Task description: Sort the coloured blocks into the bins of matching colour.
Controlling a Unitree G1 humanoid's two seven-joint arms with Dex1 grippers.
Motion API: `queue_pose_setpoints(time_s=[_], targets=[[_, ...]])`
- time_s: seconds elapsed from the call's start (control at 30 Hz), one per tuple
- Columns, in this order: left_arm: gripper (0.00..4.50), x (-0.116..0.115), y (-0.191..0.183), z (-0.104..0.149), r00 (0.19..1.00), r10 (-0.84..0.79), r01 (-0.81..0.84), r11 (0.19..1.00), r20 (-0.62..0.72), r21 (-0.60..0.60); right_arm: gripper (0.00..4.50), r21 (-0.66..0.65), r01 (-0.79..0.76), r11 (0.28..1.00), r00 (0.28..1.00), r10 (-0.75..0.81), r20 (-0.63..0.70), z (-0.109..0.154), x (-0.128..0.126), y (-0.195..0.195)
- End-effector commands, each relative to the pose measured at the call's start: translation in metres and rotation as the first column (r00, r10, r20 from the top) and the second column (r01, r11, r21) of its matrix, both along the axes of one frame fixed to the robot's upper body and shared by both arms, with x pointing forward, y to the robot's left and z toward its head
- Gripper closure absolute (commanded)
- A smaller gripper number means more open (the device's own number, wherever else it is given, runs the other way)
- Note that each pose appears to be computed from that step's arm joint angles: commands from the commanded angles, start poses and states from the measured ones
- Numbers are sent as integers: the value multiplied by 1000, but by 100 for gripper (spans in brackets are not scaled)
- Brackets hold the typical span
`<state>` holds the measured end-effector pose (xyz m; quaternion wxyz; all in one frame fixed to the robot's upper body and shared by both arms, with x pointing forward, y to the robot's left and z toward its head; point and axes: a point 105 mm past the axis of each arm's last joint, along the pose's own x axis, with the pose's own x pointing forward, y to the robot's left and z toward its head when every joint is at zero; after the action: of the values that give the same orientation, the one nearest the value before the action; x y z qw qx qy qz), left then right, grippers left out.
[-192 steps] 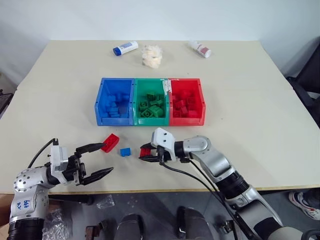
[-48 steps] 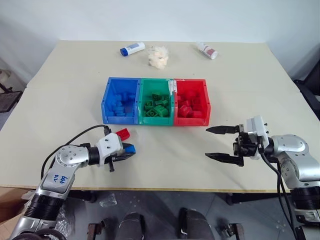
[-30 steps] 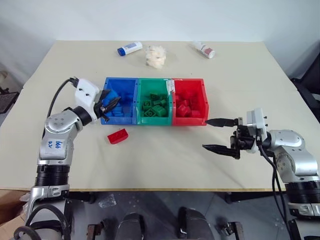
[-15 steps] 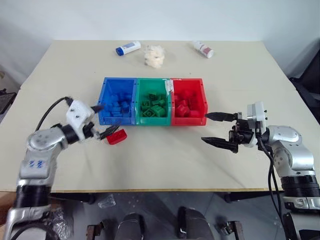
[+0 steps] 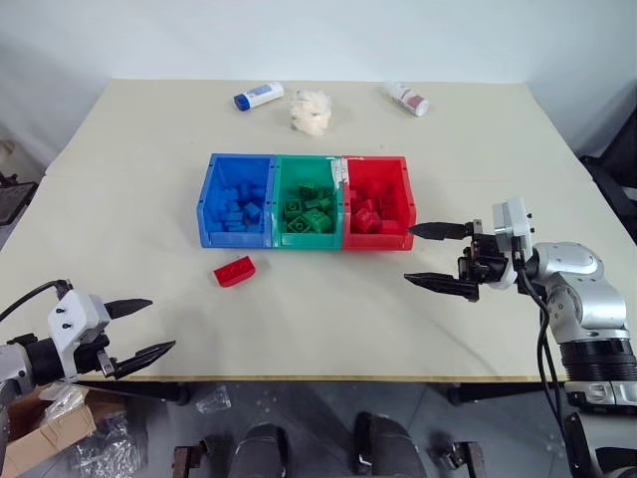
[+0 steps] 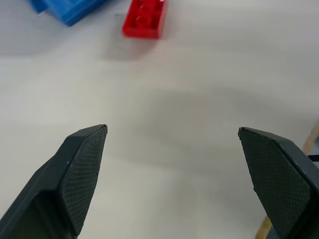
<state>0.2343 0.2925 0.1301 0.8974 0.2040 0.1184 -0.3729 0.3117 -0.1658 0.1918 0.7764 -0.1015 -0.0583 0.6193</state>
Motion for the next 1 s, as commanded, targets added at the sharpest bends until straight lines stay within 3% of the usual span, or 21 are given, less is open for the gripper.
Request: queue_pose_setpoints(time_s=[0.03,0.23,0.53,0.63,0.87,0.9,1.0], targets=[[2,21,-10,8,996,-16,16,1000,91,-3,0,-9,-15,1000,999,16,36,10,0,1],[2,58,-42,-5,985,-106,111,993,134,-32,0,-9,-24,1000,999,24,40,11,-1,3],[2,94,-63,-16,976,-179,186,981,127,-51,0,-11,6,1000,999,-6,38,10,-6,-2],[65,101,-73,-12,969,-204,218,972,135,-92,0,-6,20,1000,999,-20,37,9,-9,-3],[284,105,-83,-8,958,-256,271,956,133,-112,0,0,56,998,998,-56,34,7,-14,-9],[303,104,-85,-7,956,-261,277,954,134,-113,0,0,58,998,998,-58,34,7,-14,-9],[302,102,-96,1,936,-313,332,937,159,-110,0,6,77,997,996,-78,32,6,-15,-12]])
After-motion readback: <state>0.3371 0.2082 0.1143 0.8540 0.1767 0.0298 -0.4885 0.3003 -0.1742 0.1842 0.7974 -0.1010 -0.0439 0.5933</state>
